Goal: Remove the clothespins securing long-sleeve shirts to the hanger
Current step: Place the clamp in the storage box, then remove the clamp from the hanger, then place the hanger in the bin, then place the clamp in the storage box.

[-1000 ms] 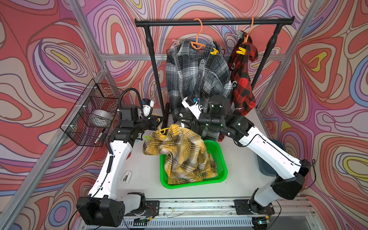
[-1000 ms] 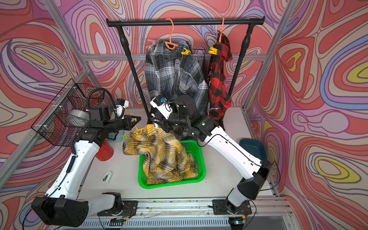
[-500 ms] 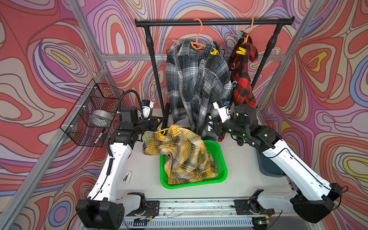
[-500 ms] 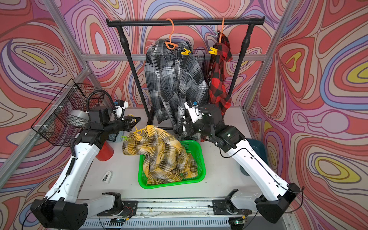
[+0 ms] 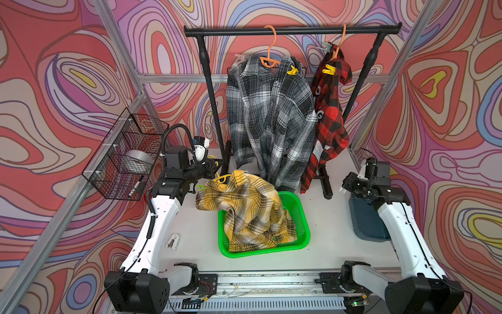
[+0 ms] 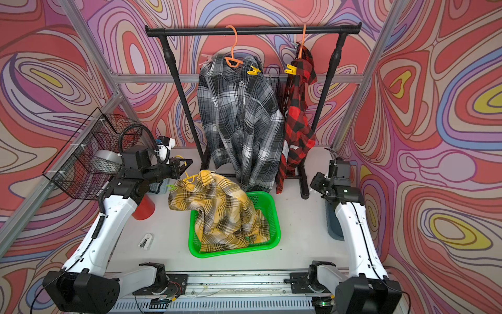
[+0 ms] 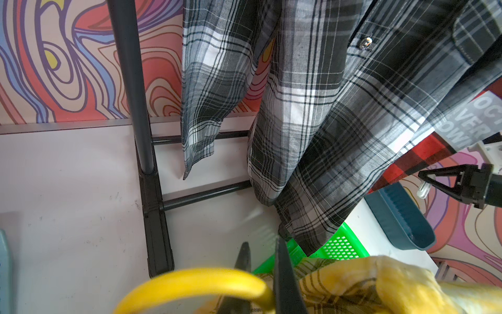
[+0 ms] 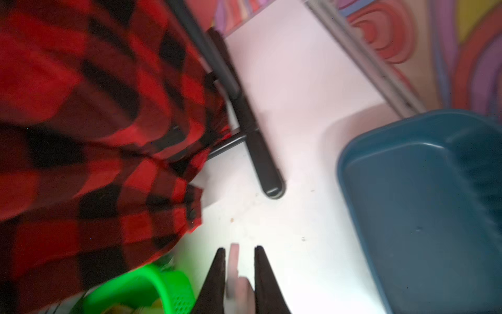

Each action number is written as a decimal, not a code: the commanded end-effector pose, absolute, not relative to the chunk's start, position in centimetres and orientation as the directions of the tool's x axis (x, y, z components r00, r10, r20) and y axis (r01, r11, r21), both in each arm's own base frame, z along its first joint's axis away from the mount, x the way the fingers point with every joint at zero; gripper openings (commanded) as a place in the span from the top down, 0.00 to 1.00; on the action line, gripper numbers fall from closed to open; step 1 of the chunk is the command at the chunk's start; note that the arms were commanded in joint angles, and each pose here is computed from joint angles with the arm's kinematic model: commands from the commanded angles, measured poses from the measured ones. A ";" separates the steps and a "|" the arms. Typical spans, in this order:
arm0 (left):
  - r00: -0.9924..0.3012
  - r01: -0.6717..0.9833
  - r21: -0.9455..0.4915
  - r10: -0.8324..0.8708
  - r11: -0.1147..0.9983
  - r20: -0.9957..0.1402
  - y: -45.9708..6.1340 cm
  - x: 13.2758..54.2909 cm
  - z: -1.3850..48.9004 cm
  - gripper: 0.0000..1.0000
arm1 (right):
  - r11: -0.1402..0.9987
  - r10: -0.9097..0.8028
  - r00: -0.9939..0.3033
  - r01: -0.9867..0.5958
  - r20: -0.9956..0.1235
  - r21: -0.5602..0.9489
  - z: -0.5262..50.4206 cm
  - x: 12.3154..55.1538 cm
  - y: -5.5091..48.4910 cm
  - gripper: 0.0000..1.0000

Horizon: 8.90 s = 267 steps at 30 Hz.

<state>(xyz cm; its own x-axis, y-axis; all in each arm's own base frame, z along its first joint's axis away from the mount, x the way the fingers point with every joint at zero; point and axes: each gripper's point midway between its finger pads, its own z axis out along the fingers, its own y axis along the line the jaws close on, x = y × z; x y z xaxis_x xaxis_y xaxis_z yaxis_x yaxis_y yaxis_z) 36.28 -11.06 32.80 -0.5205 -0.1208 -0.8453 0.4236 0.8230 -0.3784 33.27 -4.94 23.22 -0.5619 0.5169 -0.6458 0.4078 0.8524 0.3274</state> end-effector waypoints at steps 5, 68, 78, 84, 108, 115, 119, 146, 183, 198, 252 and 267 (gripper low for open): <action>-0.469 0.450 -0.359 -0.126 0.818 -0.874 -11.0 35.9 33.7 1.00 | 0.685 0.634 -0.335 0.662 -0.697 0.305 20.9 33.9 -14.5 1.00; -0.486 0.495 -0.359 -0.090 0.792 -0.869 -11.8 36.5 34.0 1.00 | 0.409 -0.491 -0.351 -0.901 -0.797 0.145 34.4 27.4 36.3 0.37; -0.460 0.530 -0.371 -0.109 0.763 -0.881 -12.4 36.1 35.6 1.00 | 0.431 -0.534 -0.352 -0.896 -0.769 0.111 32.4 29.0 37.8 0.52; -0.429 0.566 -0.373 -0.124 0.735 -0.895 -12.8 35.8 36.9 1.00 | 0.441 -0.548 -0.360 -0.891 -0.755 0.105 31.5 29.2 37.7 0.72; -0.208 0.720 -0.359 -0.308 0.594 -0.928 -10.9 33.6 42.6 0.32 | 0.405 -0.302 -0.386 -0.880 -0.872 0.250 35.7 29.0 31.2 1.00; -0.073 0.808 -0.202 -0.245 0.553 -0.967 -9.9 32.7 43.2 0.35 | 0.333 -0.204 -0.403 -0.886 -0.892 0.323 37.3 28.6 28.3 1.00; 0.012 0.836 -0.102 -0.205 0.539 -0.979 -9.6 32.4 42.8 0.19 | 0.311 -0.184 -0.411 -0.886 -0.893 0.344 37.6 28.8 27.5 1.00; 0.255 0.904 0.247 0.023 0.348 -0.967 -11.1 29.9 36.8 0.36 | 0.221 -0.172 -0.401 -0.906 -0.900 0.362 38.9 29.3 28.1 1.00; 0.292 0.918 0.285 0.019 0.276 -0.956 -11.3 29.8 38.3 0.99 | 0.213 -0.175 -0.410 -0.903 -0.895 0.372 38.7 29.9 28.4 1.00; 0.304 0.898 0.271 -0.044 0.347 -0.952 -11.1 29.5 42.7 1.00 | 0.350 -0.206 -0.458 -0.860 -0.865 0.372 36.0 31.4 27.7 1.00; -0.551 0.311 -0.521 -0.296 0.795 -0.780 -12.0 31.7 36.4 1.00 | 0.538 -0.225 -0.242 -0.839 -0.944 0.086 34.9 30.2 39.2 0.42; -0.574 0.301 -0.517 -0.280 0.801 -0.769 -12.1 32.3 35.9 1.00 | 0.448 -0.257 -0.233 -0.889 -0.938 0.098 32.9 31.1 46.1 0.42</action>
<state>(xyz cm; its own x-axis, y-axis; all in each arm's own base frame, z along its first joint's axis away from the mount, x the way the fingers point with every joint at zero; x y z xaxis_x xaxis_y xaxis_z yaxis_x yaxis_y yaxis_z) 32.51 -12.11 35.26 -0.5758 -0.2849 -0.7664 0.3017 0.7971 -0.5230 30.44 45.07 32.62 -0.2544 -0.2720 -0.9281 -0.8844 0.4537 0.1094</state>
